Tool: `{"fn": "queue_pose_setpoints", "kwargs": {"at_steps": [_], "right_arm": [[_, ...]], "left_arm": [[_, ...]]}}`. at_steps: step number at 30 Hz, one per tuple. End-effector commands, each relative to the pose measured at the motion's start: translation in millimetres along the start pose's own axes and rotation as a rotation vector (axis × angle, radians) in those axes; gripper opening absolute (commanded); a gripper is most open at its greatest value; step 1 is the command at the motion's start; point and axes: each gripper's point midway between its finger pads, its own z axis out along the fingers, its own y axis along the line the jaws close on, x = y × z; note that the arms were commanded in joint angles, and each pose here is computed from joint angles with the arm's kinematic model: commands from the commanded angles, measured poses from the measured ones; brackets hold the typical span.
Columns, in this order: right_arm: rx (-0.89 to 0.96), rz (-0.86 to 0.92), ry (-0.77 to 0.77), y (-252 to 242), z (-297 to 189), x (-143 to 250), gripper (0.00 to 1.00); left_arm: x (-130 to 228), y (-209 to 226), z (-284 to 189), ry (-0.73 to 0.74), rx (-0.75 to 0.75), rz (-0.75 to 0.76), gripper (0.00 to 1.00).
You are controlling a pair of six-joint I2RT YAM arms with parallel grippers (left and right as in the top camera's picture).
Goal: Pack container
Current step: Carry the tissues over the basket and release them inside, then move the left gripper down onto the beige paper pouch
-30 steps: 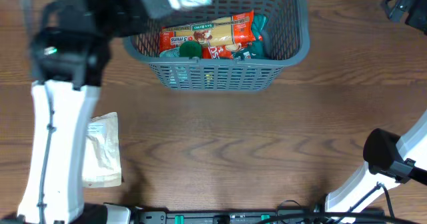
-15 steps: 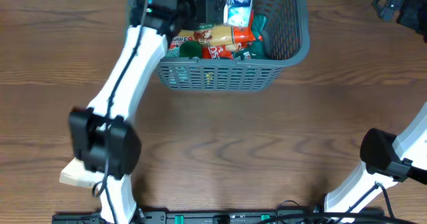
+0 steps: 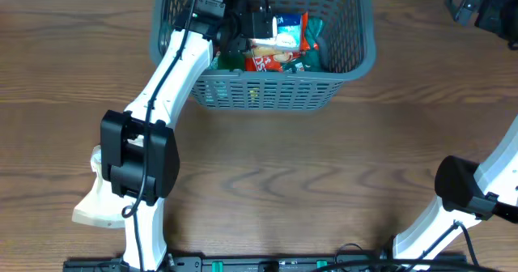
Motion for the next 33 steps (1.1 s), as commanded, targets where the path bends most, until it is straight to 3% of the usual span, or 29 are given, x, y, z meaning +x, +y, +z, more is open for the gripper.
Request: {"fn": "queue_pose_setpoints", "kwargs": {"at_steps": [1,4,11,16,20,26,29,33], "right_arm": [[-0.01,-0.028,-0.007,4.7,-3.7,0.2,0.99],[-0.01,-0.033,-0.007,4.7,-3.7,0.2,0.99],[-0.01,-0.034,-0.007,4.7,-3.7,0.2,0.99],[-0.01,-0.041,-0.007,4.7,-3.7,0.2,0.99],[-0.01,-0.049,-0.007,4.7,-3.7,0.2,0.99],[-0.011,-0.049,-0.01,4.8,-3.7,-0.6,0.99],[-0.011,-0.05,-0.018,5.1,-3.7,-2.4,0.99],[-0.012,-0.051,-0.02,5.2,-3.7,-2.9,0.99]], "left_arm": [[-10.7,23.6,-29.6,-0.024,-0.072,-0.054,0.98],[-19.1,42.3,-59.2,-0.049,-0.134,-0.184,0.98],[-32.4,93.7,-181.7,-0.076,-0.389,-0.274,0.98],[16.8,104.8,-282.1,0.009,-0.617,-0.738,0.98],[77.8,55.4,-333.9,0.125,-0.62,-1.161,0.98],[143.0,-40.9,-357.1,0.439,-0.527,-1.619,0.98],[155.1,-87.6,-358.3,0.624,-0.422,-1.668,0.99],[155.0,-136.2,-358.3,0.726,-0.348,-1.693,0.98]]}}
